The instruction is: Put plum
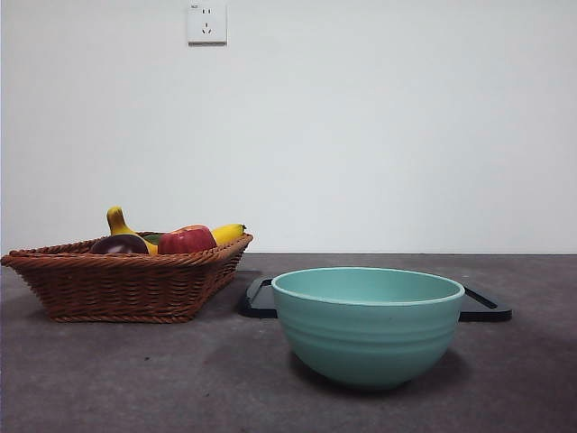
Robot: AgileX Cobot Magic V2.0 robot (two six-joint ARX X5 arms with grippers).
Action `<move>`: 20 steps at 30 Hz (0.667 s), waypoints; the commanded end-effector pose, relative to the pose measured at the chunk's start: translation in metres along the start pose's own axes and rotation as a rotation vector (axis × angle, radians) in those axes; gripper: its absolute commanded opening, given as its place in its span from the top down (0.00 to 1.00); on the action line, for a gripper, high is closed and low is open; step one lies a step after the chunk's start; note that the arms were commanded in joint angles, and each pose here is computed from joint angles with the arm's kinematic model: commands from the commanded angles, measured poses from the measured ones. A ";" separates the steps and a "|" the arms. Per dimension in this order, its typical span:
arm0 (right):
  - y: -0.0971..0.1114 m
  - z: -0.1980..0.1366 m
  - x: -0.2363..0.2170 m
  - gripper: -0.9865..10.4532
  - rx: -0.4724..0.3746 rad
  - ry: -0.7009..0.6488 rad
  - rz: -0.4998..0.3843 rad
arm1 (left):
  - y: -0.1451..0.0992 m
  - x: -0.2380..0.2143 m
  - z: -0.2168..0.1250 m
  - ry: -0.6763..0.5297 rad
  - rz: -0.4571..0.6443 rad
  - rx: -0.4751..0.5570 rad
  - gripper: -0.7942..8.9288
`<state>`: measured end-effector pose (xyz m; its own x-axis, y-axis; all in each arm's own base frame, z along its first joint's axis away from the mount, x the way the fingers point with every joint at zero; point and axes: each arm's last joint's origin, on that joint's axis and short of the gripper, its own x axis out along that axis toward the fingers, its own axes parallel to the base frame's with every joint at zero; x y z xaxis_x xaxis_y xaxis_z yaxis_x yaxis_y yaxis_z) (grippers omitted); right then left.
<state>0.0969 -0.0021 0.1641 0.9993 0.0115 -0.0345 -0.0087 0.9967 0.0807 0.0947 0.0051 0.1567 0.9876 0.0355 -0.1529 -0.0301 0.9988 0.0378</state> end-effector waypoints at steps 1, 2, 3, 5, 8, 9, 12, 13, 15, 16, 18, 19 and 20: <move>0.000 -0.007 0.000 0.91 0.005 0.054 -0.007 | 0.000 0.002 -0.008 0.027 0.002 -0.003 0.91; -0.001 -0.008 0.000 0.91 0.005 0.074 -0.009 | 0.000 0.002 -0.008 0.027 0.002 -0.003 0.91; -0.001 -0.010 0.000 0.91 0.006 0.090 -0.010 | 0.000 0.002 -0.008 0.027 0.002 -0.003 0.91; -0.001 -0.013 0.000 0.91 0.007 0.122 -0.012 | 0.000 0.002 -0.008 0.027 0.002 -0.003 0.91; 0.000 -0.015 -0.001 0.91 0.007 0.138 -0.009 | 0.000 0.002 -0.008 0.027 0.002 -0.003 0.91; 0.000 -0.015 -0.001 0.91 0.006 0.139 -0.005 | 0.000 0.002 -0.008 0.027 0.002 -0.003 0.91; 0.002 -0.015 -0.001 0.91 0.004 0.140 0.007 | 0.000 0.002 -0.008 0.027 0.002 -0.003 0.91; 0.003 -0.015 -0.001 0.91 0.002 0.138 0.020 | 0.000 0.002 -0.008 0.027 0.002 -0.003 0.91; 0.006 -0.014 -0.001 0.91 0.000 0.135 0.042 | 0.000 0.002 -0.007 0.027 0.002 -0.003 0.91; 0.007 -0.014 -0.001 0.91 -0.001 0.131 0.053 | 0.000 0.002 -0.008 0.027 0.002 -0.003 0.91; 0.008 -0.013 0.000 0.91 -0.002 0.122 0.064 | 0.000 0.002 -0.008 0.027 0.002 -0.003 0.91; 0.008 -0.013 0.000 0.91 -0.002 0.120 0.067 | 0.000 0.002 -0.007 0.027 0.002 -0.003 0.91; 0.008 -0.013 0.000 0.91 -0.002 0.121 0.066 | 0.000 0.002 -0.008 0.027 0.002 -0.003 0.91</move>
<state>0.0956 0.0067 0.1525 0.9838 0.0895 -0.1555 -0.0774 0.9936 0.0826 0.0947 0.0051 0.1567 0.9876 0.0355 -0.1529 -0.0301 0.9988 0.0378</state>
